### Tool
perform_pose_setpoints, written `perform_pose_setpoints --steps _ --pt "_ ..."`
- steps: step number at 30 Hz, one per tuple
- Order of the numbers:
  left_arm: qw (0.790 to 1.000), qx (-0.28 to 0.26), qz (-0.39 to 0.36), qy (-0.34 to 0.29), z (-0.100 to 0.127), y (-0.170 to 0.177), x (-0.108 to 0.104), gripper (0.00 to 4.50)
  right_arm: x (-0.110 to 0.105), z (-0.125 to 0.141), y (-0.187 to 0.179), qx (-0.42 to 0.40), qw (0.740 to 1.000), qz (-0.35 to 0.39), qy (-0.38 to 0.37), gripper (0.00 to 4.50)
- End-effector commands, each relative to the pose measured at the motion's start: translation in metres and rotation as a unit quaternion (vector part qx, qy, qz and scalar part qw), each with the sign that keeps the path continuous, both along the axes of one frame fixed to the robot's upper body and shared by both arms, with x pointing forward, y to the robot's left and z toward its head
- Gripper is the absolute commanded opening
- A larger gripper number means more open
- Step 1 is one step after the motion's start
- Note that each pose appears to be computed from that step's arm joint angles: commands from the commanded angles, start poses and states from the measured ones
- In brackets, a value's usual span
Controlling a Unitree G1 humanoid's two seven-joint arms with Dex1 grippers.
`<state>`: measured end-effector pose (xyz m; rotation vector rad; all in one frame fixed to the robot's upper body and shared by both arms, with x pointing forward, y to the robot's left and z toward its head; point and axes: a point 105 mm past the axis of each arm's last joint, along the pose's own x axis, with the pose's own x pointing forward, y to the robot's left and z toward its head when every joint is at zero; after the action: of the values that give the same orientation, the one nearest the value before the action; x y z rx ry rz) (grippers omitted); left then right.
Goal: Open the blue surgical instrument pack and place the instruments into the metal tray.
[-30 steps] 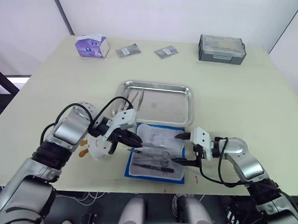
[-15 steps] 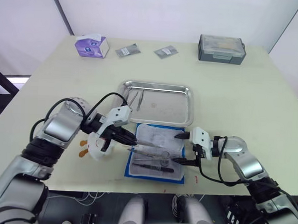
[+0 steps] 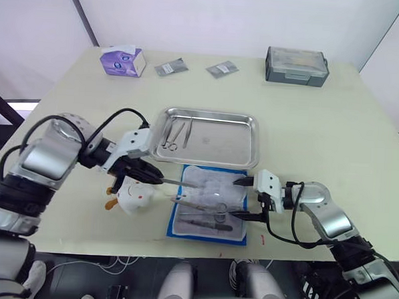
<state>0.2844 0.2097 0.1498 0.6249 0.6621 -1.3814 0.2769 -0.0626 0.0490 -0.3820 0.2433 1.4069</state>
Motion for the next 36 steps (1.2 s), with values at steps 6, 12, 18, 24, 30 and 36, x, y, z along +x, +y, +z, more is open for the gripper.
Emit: perform_pose_setpoints --steps 6,12,18,24,30,36 --pt "0.997 -0.076 -0.02 -0.022 0.046 0.002 -0.006 0.03 -0.023 -0.075 -0.032 -0.118 0.985 -0.033 0.125 4.5" --pt "0.982 -0.173 0.015 -0.069 0.065 -0.028 0.013 0.03 -0.023 -0.075 -0.032 -0.119 0.985 -0.032 0.124 4.5" --pt "0.955 -0.235 0.121 -0.135 0.075 -0.052 0.044 0.03 -0.023 -0.075 -0.033 -0.118 0.985 -0.033 0.124 4.5" --pt "0.928 -0.268 0.212 -0.149 0.072 -0.066 0.062 0.03 -0.025 -0.075 -0.034 -0.119 0.985 -0.032 0.124 4.5" --pt "0.896 -0.279 0.307 -0.16 0.06 -0.079 0.078 0.03 -0.025 -0.074 -0.034 -0.119 0.984 -0.031 0.125 4.5" --pt "0.849 -0.255 0.415 -0.204 0.036 -0.083 0.091 0.03 -0.026 -0.074 -0.034 -0.118 0.984 -0.031 0.127 4.5"
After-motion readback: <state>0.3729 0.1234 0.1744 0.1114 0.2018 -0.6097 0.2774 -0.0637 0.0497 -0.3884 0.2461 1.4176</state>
